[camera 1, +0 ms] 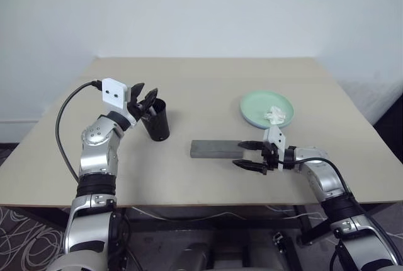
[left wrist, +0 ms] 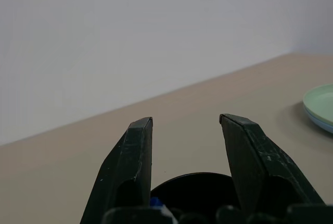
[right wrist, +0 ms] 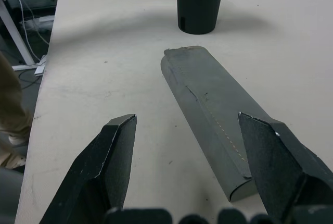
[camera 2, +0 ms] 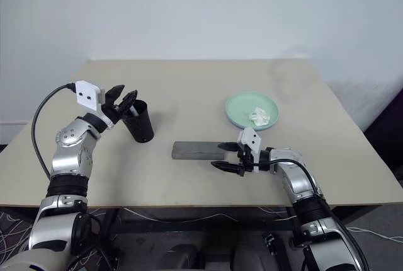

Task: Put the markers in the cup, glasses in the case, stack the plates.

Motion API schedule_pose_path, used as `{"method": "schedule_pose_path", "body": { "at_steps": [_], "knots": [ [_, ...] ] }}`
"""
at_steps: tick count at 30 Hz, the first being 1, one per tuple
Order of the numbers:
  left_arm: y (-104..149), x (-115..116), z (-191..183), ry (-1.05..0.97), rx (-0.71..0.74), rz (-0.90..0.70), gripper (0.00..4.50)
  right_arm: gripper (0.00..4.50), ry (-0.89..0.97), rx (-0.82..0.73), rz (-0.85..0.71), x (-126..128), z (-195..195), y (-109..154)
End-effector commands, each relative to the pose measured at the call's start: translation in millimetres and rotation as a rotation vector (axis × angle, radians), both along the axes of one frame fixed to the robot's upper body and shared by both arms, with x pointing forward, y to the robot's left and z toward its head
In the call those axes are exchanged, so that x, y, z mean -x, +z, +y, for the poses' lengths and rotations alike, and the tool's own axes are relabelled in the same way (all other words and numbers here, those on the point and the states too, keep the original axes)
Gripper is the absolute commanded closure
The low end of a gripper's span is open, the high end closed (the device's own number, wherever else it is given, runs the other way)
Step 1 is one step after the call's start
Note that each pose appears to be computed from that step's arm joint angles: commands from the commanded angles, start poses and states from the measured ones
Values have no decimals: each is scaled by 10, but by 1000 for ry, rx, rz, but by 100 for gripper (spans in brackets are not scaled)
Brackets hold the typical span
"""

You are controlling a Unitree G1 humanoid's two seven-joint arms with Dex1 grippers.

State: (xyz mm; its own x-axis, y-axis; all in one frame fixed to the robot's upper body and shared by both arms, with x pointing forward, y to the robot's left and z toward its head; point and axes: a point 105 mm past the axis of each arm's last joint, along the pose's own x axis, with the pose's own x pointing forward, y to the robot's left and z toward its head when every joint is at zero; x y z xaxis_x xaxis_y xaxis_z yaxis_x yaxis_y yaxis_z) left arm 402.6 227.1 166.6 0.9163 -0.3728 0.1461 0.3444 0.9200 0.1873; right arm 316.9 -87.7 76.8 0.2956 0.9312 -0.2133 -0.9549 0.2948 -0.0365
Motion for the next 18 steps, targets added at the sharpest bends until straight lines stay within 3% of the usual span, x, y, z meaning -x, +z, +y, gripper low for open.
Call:
{"method": "schedule_pose_path", "body": {
  "at_steps": [1, 6, 9, 14, 18],
  "knots": [
    [239, 10, -54, -30, 26, -76, 238, 112, 9, -27, -61, -15, 9, 183],
    [431, 132, -111, -132, 89, -89, 238, 112, -7, -69, -73, -51, -7, 331],
    [462, 342, -286, -270, 63, -50, 238, 112, -28, -107, -85, -88, -87, 492],
    [259, 672, -525, -411, -25, 64, 238, 112, -37, -111, -100, -107, -181, 627],
    [-13, 744, -565, -395, -98, 128, 238, 112, -64, -100, -102, -156, -313, 674]
  ]
}}
